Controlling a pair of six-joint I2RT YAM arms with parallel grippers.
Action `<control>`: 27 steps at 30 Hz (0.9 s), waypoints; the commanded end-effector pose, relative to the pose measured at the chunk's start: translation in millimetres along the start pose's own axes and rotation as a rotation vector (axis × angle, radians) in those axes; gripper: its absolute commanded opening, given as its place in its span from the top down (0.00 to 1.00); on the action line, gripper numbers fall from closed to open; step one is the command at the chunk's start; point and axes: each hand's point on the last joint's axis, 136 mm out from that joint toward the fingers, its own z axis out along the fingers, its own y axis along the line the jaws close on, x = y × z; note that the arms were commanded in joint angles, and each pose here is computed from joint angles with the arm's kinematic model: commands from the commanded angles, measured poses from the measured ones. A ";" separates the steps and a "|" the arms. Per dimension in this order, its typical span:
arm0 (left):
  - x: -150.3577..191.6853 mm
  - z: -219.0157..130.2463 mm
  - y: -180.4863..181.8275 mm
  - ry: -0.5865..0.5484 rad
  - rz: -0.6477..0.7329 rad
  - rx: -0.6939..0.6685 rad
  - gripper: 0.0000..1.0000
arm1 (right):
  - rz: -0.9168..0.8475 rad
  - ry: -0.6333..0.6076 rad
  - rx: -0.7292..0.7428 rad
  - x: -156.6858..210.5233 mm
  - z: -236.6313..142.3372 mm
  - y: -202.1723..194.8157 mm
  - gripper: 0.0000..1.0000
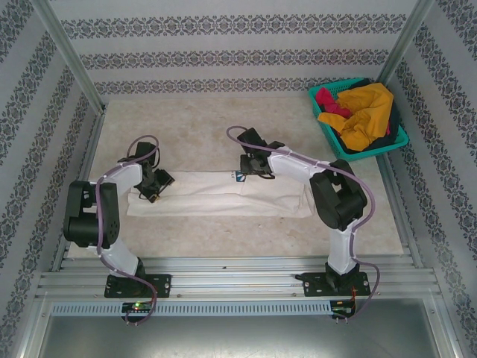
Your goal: Fold and stack the t-shirts
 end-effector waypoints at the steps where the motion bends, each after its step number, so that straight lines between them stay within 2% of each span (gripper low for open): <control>1: 8.4 7.4 27.1 0.033 -0.040 -0.059 0.36 | -0.023 0.029 0.092 6.5 -2.7 -19.5 0.71; 7: 9.0 8.5 32.2 0.040 -0.036 -0.068 0.35 | -0.021 0.030 0.087 17.4 -16.3 -26.4 0.93; 11: 8.0 9.9 29.6 0.041 -0.042 -0.057 0.35 | -0.011 0.028 0.059 24.6 -25.9 -25.6 1.00; 15: 9.3 11.5 30.0 0.049 -0.037 -0.059 0.34 | -0.029 0.022 0.015 28.2 -32.7 -13.7 0.99; 17: 12.7 11.6 35.0 0.060 -0.029 -0.077 0.34 | -0.048 0.018 -0.005 31.5 -33.3 -3.9 0.90; 18: 14.0 11.0 37.4 0.062 -0.025 -0.085 0.34 | -0.049 0.029 -0.012 35.6 -31.6 -0.5 0.90; 23: 20.3 4.6 50.7 0.058 -0.022 -0.109 0.31 | -0.017 0.150 -0.061 86.9 -17.2 12.5 0.88; 27: 20.8 3.6 54.1 0.051 -0.032 -0.102 0.30 | 0.061 0.207 -0.055 119.9 -7.6 -1.1 0.86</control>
